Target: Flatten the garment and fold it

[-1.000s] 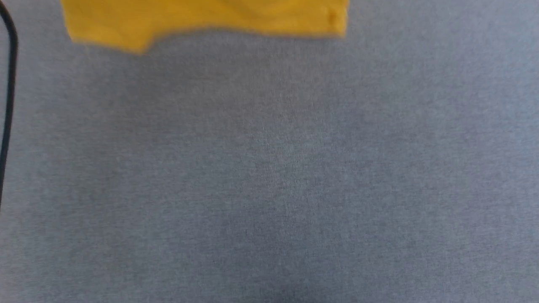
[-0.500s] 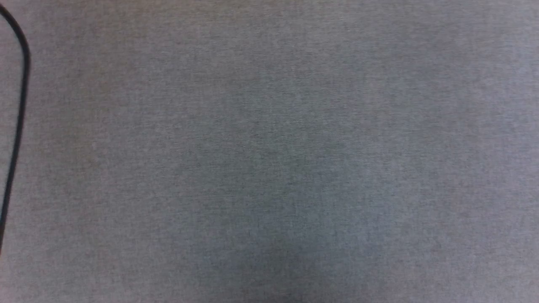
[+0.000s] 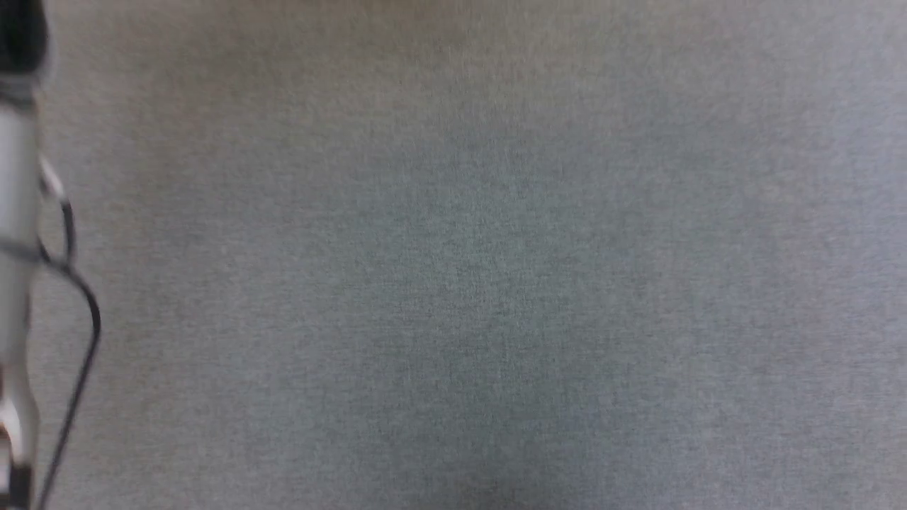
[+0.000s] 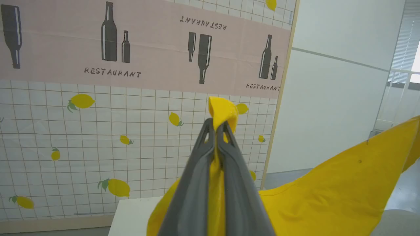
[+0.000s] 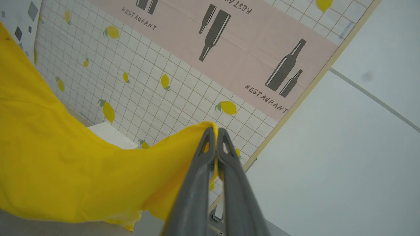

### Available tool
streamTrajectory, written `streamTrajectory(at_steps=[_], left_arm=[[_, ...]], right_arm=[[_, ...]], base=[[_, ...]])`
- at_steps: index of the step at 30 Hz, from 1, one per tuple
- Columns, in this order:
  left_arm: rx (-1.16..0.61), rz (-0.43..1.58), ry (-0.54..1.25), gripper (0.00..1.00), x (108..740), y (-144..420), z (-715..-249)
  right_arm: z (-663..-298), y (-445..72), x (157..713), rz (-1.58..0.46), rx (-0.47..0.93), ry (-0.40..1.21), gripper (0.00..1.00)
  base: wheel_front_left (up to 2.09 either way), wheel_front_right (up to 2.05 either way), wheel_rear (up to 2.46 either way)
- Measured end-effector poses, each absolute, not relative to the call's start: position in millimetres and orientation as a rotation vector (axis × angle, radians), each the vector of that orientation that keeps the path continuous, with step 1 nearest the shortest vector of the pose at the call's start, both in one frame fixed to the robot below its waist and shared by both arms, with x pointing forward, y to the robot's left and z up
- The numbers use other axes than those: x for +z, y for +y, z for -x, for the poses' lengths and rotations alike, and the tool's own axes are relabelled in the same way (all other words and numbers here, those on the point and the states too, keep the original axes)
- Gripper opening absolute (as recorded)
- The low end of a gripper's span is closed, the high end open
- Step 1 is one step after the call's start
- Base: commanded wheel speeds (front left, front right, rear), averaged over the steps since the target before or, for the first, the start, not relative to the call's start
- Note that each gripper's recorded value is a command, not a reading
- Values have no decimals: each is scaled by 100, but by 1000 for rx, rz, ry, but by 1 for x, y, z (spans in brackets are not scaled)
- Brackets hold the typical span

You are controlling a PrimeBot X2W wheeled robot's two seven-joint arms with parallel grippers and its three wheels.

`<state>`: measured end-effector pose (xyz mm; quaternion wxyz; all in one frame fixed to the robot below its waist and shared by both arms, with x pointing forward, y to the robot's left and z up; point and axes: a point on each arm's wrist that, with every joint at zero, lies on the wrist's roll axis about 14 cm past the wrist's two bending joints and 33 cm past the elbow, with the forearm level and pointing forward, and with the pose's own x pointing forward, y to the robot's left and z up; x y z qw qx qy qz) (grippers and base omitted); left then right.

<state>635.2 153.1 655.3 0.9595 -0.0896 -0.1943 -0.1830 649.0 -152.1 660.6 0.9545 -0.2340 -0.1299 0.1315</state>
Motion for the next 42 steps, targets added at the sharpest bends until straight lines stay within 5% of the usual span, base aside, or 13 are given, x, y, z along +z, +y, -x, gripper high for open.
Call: streamTrajectory(at_steps=[9,18,42], left_arm=[[-368,302,-338,0,635,161,-518],[-296,374,-88,0,559,166,-410],[-309,326,490,0,427,159,-273]], right_arm=[[-546,-168,652,331,300,-223,0],[-439,-151,591,121,352,-41,0],[-267,-211,435,-72,127,561,0]], base=[[0,0,0],[0,0,0],[0,0,0]])
